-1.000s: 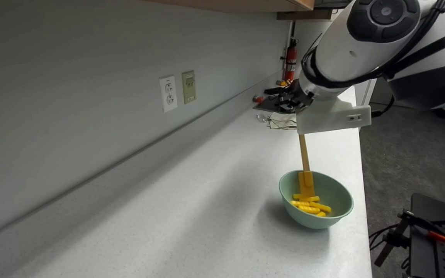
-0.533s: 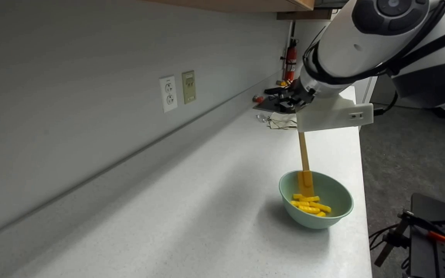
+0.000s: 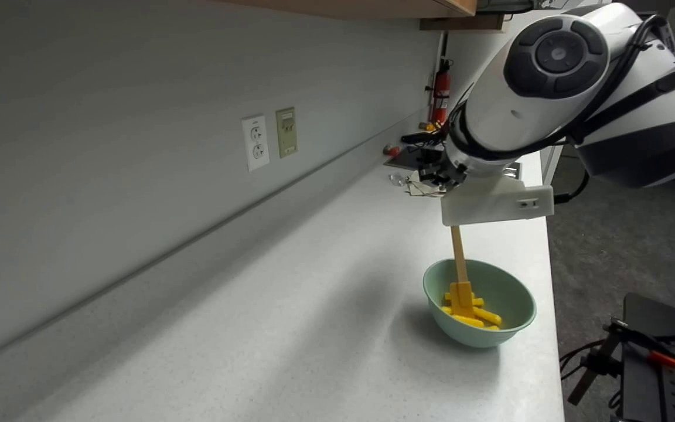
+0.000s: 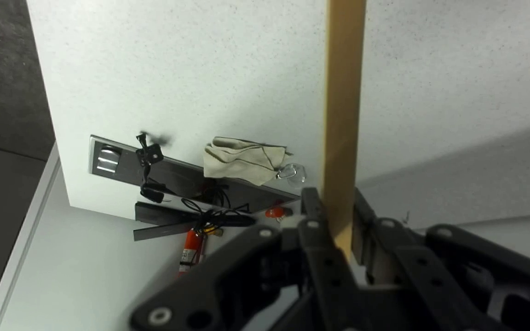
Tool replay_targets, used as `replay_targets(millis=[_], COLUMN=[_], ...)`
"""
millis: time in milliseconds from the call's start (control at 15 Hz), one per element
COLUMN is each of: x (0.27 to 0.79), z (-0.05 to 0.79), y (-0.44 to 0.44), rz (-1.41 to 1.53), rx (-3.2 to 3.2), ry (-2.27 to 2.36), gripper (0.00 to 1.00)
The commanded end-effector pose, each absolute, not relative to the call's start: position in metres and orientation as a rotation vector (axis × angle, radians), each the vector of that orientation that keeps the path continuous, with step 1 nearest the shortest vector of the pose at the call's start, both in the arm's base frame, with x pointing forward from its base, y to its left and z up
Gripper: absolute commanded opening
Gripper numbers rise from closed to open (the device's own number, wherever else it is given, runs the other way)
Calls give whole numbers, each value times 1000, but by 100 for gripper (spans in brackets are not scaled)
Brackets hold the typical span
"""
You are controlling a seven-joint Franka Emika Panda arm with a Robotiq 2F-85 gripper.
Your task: Use the wooden cooking stick to stir the contents of the green bowl
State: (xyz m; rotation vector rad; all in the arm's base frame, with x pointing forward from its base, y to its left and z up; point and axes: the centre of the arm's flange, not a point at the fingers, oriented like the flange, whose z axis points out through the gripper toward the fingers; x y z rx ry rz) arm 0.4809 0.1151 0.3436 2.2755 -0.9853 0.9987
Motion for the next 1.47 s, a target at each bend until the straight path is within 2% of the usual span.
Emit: replay_targets(millis=[0, 1400], x=[500, 498], z=[329, 357], y=[115, 103], rz=[977, 1165], rx=[2294, 2157], ry=[-1036, -886], gripper=[4, 4])
